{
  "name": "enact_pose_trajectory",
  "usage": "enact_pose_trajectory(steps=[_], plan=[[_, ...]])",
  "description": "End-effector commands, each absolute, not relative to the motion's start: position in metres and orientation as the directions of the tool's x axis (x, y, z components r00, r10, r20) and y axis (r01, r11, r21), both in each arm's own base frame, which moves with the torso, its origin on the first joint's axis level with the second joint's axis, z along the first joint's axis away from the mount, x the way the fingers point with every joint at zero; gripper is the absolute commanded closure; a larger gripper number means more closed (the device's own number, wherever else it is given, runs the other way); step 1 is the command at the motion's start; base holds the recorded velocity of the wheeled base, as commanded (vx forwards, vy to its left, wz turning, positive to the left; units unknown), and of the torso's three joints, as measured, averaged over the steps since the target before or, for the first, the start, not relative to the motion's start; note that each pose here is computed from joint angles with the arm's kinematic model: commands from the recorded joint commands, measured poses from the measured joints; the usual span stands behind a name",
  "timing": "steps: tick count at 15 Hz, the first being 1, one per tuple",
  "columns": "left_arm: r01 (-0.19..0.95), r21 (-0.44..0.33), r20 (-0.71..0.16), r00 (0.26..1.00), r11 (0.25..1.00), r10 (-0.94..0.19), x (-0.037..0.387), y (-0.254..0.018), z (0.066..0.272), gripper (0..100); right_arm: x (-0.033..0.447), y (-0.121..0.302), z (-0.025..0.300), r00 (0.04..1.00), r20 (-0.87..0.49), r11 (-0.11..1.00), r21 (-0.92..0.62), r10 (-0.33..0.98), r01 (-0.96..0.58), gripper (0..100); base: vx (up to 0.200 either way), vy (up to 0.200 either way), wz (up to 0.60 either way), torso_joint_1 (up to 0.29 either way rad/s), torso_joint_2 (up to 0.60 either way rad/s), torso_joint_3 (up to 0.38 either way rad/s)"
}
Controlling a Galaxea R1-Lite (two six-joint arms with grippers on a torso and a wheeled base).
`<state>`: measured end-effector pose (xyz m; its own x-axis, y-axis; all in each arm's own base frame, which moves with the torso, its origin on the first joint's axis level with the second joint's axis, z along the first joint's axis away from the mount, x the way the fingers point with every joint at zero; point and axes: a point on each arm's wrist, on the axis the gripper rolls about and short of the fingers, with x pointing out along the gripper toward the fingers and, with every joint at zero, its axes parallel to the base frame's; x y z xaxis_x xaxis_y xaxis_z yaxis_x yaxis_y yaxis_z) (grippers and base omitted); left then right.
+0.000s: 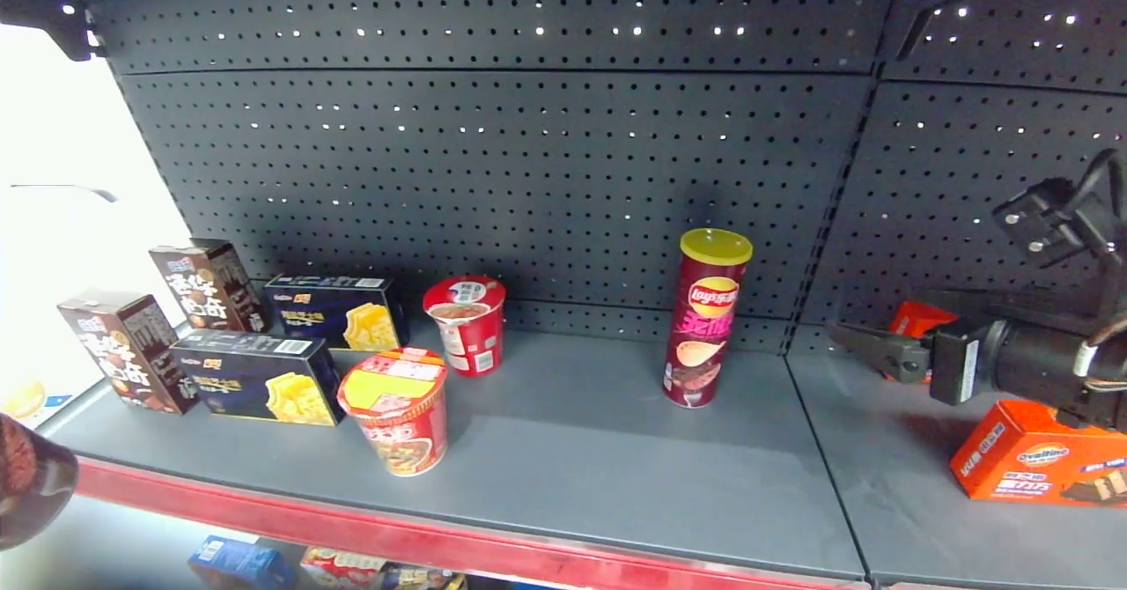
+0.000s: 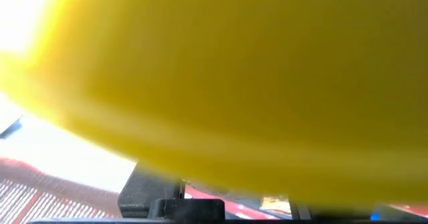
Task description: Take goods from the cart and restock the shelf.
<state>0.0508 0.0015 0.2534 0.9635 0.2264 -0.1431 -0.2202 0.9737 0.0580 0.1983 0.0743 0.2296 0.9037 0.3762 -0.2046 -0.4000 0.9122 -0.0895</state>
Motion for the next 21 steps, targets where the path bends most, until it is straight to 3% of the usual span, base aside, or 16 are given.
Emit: enact_pose_trajectory(steps=[1,6,13,21], plan=[[-0.215,0.055,-0.149,0.964,0.975,0.221,0.052,0.001,0.251,100,0.223,0.082,0.211,0.884,-0.233,0.900,-0.069,0.404,-0.430,0,0.000,0.000,0.00,0.000,0.00,0.000],[-0.185,0.049,-0.161,0.968,0.981,0.191,0.045,0.001,0.239,100,0.274,0.076,0.187,0.894,-0.168,0.900,-0.064,0.416,-0.431,0,0.000,0.000,0.00,0.000,0.00,0.000],[-0.185,0.057,-0.186,0.964,0.981,0.193,0.041,0.002,0.224,100,0.281,0.076,0.174,0.796,-0.164,0.804,-0.028,0.582,-0.594,0,0.000,0.000,0.00,0.000,0.00,0.000],[-0.187,0.058,-0.193,0.962,0.981,0.194,0.033,0.003,0.212,100,0.317,0.060,0.124,0.674,-0.142,0.680,-0.008,0.725,-0.733,0,0.000,0.000,0.00,0.000,0.00,0.000]])
